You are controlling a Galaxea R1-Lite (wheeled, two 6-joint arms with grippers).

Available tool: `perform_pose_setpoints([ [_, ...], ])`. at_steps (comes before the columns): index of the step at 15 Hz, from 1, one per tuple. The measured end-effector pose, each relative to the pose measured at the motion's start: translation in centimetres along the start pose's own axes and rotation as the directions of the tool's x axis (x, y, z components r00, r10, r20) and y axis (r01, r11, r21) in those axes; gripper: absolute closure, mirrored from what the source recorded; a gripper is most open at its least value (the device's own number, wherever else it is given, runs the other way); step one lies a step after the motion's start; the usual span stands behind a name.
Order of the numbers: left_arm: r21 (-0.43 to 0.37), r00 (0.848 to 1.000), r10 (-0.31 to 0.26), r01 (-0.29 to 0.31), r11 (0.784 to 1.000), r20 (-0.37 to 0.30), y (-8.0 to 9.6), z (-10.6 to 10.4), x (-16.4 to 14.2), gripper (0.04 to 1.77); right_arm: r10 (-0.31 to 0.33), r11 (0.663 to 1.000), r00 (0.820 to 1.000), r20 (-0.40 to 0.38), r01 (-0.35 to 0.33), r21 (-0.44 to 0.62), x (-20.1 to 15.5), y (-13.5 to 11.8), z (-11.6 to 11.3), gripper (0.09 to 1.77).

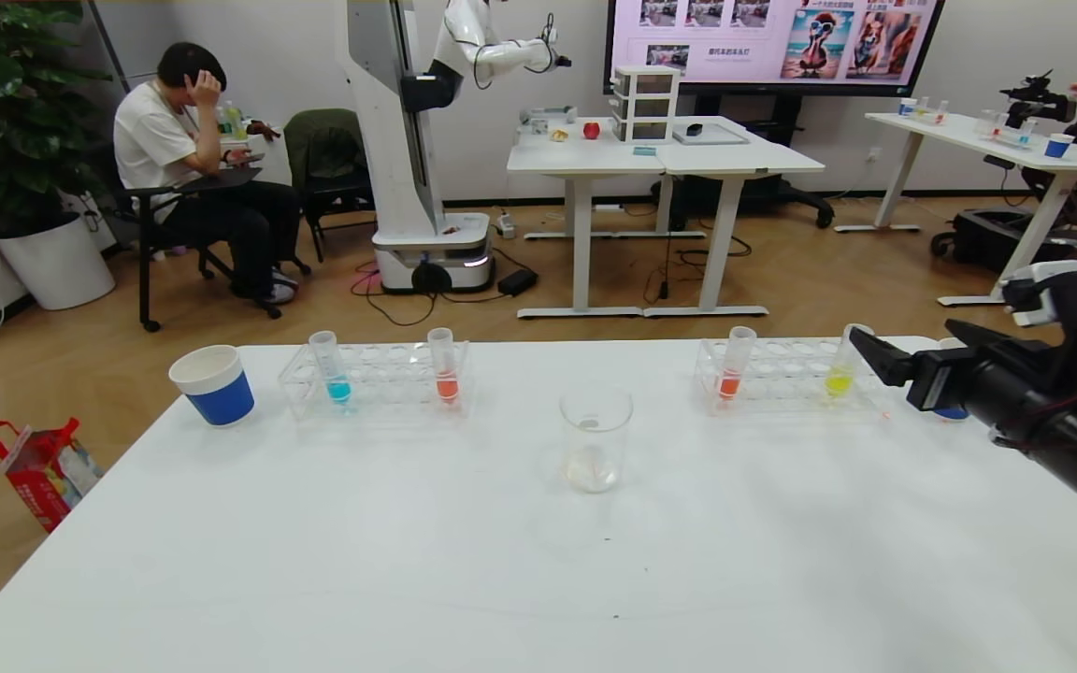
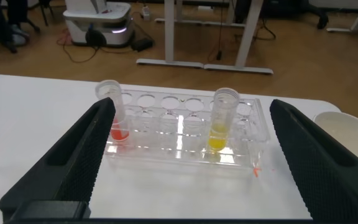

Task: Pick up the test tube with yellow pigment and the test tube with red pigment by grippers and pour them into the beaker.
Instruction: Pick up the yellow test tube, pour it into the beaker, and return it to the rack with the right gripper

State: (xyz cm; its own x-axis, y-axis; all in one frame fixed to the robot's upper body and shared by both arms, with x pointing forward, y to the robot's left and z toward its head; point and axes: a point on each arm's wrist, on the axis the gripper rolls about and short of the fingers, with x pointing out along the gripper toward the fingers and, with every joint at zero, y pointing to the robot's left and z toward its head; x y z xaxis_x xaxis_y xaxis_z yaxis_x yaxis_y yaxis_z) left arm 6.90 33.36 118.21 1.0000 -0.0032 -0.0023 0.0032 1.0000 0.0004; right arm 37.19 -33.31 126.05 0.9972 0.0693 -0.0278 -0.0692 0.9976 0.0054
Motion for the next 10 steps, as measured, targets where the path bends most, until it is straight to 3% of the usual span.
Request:
perform_pose_setpoints([
  [3, 0.000, 1.000, 0.000, 0.000, 1.000, 0.000, 0.0, 0.0, 0.0, 0.06, -0.011, 1.000, 1.000, -0.022, 0.011, 0.004, 3.7, -0.7, -3.8, 0.12],
  [6, 0.000, 1.000, 0.000, 0.000, 1.000, -0.001, 0.0, 0.0, 0.0, 0.06, 0.018, 1.000, 0.999, -0.042, -0.018, 0.009, 5.4, -1.3, -6.7, 0.12],
  [10, 0.000, 1.000, 0.000, 0.000, 1.000, -0.001, 0.0, 0.0, 0.0, 0.06, -0.020, 1.000, 0.997, -0.071, 0.021, 0.013, 6.5, -3.0, -8.5, 0.12],
])
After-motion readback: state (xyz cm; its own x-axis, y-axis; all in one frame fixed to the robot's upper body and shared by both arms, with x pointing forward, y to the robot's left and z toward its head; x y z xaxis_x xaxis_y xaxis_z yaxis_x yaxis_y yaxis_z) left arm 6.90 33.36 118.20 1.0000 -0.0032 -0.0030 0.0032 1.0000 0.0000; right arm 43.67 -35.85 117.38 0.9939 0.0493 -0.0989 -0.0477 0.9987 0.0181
